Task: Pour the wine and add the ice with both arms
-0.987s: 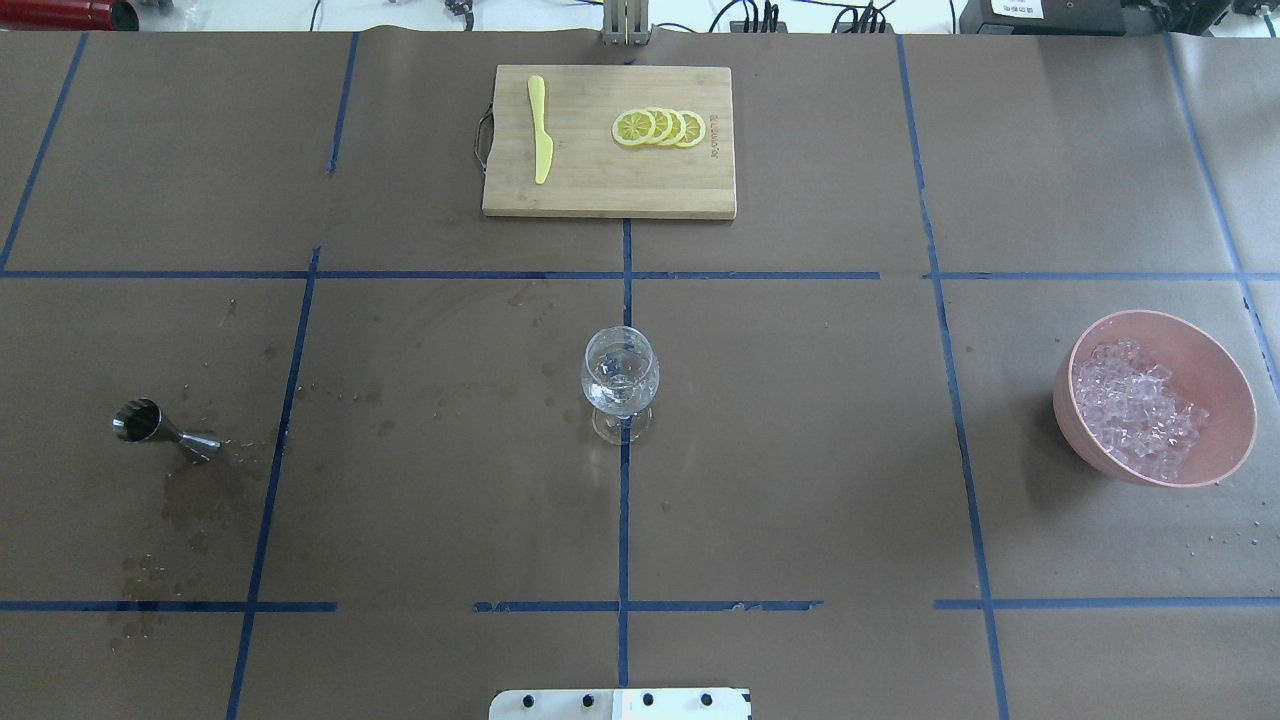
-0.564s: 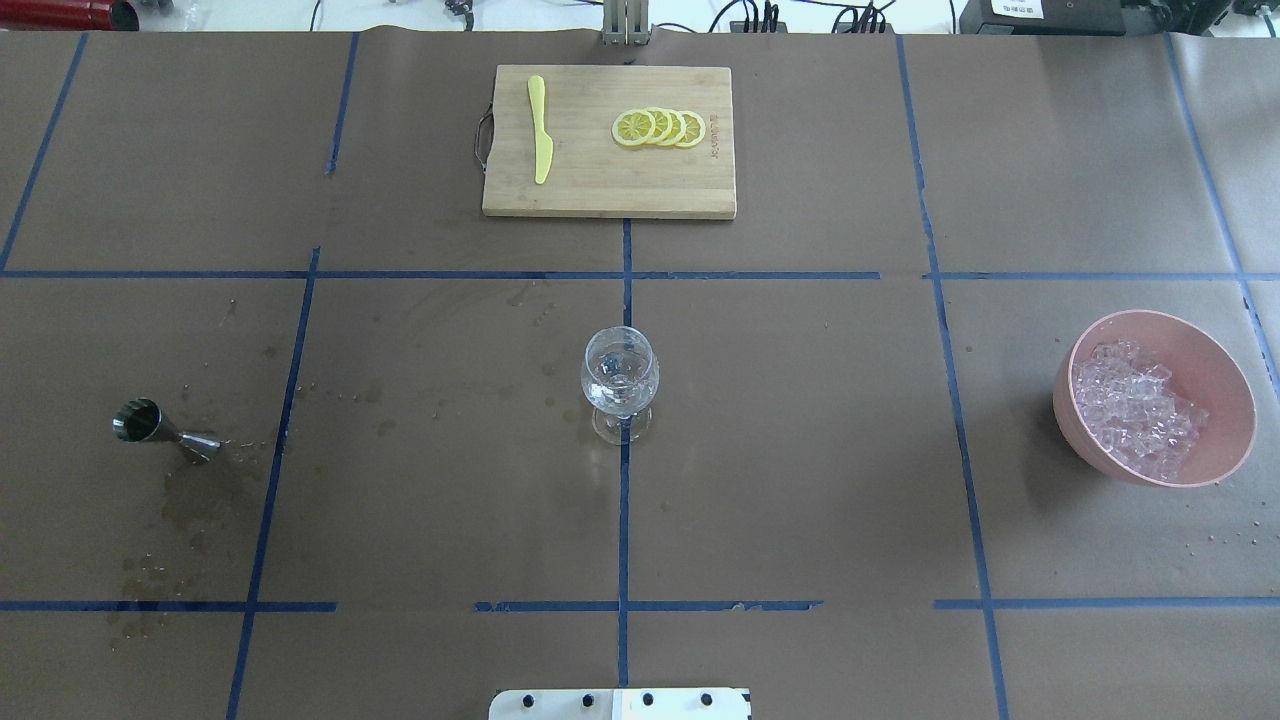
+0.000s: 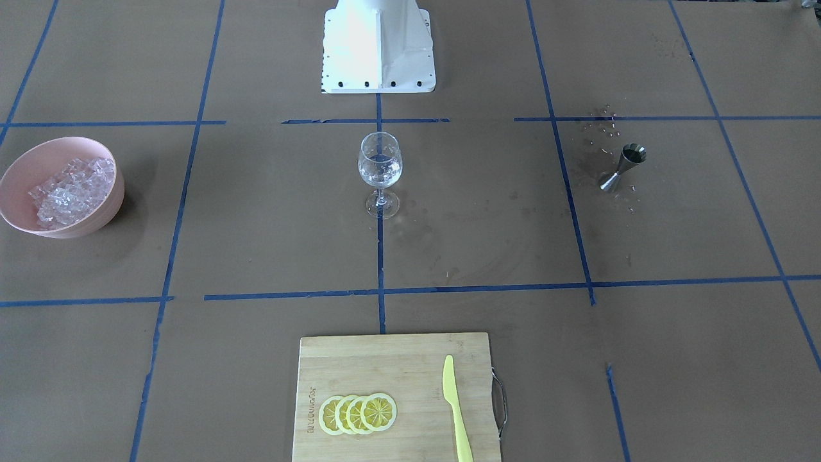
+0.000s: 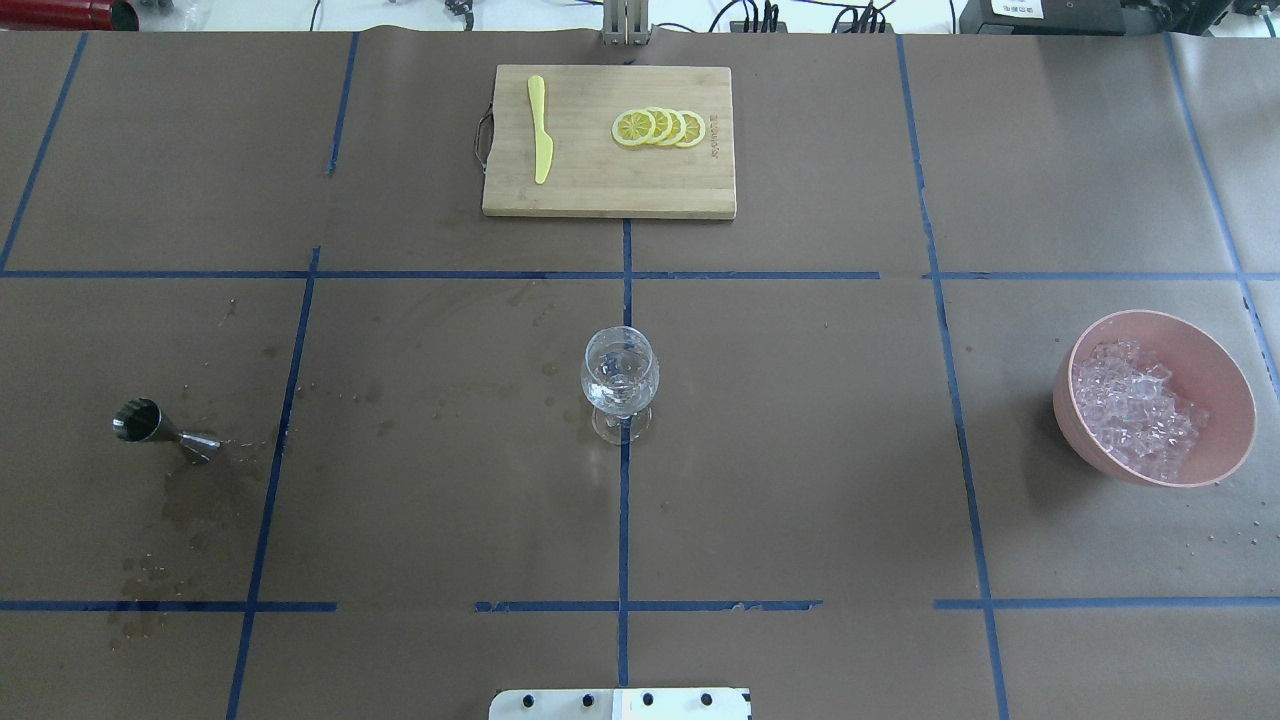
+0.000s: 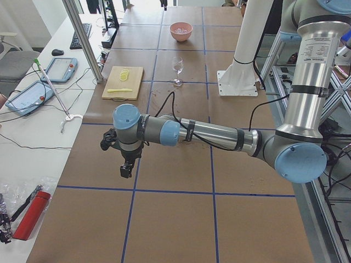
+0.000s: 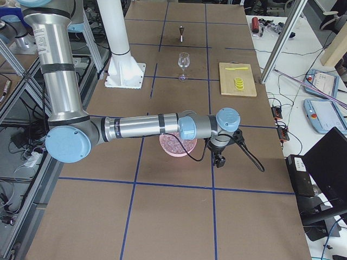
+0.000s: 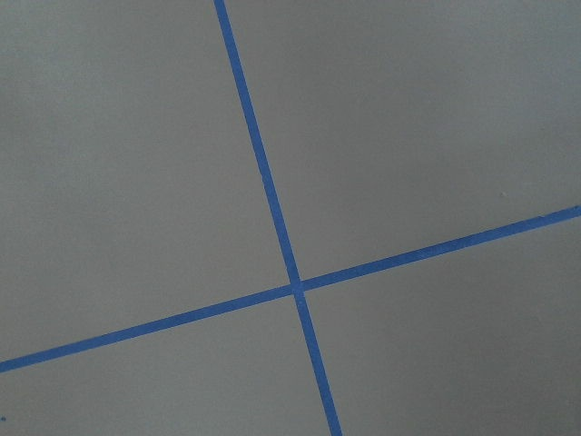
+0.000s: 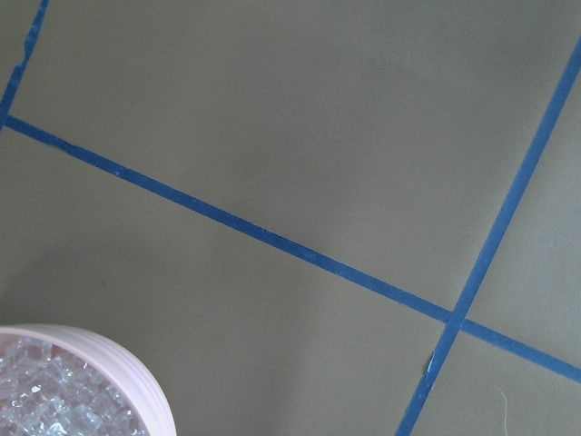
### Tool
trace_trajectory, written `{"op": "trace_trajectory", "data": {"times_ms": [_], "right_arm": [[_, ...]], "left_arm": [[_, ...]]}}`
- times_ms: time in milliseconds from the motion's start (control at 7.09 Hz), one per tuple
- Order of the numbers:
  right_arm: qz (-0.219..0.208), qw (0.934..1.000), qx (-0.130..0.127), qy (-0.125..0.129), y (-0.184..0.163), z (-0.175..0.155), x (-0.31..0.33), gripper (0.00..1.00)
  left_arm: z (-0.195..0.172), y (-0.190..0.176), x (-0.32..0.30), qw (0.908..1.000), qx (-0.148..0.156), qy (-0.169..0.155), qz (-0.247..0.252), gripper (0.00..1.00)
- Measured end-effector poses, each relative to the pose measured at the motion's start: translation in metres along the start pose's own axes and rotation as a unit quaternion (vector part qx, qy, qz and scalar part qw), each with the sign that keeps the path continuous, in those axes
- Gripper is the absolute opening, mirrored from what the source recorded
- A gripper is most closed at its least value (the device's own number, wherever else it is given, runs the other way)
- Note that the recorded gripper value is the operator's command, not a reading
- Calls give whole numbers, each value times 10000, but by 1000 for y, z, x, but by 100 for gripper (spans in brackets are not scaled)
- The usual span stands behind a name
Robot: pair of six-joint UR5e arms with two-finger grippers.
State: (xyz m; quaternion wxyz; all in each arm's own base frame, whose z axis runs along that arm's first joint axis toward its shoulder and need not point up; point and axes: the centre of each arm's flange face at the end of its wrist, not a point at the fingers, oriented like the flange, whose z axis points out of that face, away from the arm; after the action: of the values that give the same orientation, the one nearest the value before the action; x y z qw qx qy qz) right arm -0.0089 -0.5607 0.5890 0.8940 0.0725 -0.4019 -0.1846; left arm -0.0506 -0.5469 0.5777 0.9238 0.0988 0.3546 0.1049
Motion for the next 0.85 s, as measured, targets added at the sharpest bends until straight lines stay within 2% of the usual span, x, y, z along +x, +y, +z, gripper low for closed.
{"op": "trace_trajectory", "data": {"times_ms": [423, 705, 846], "right_arm": [[-21, 10000, 29, -33, 6, 3, 2, 100], [-271, 9993, 252, -6, 23, 11, 6, 100], [-420, 9983, 398, -47, 30, 13, 5, 100]], "left_arm": [[-7, 3, 11, 9998, 101, 79, 132, 100], [-25, 0, 35, 9980, 337, 409, 333, 100], [-34, 4, 47, 9966, 445, 556, 425, 93]]}}
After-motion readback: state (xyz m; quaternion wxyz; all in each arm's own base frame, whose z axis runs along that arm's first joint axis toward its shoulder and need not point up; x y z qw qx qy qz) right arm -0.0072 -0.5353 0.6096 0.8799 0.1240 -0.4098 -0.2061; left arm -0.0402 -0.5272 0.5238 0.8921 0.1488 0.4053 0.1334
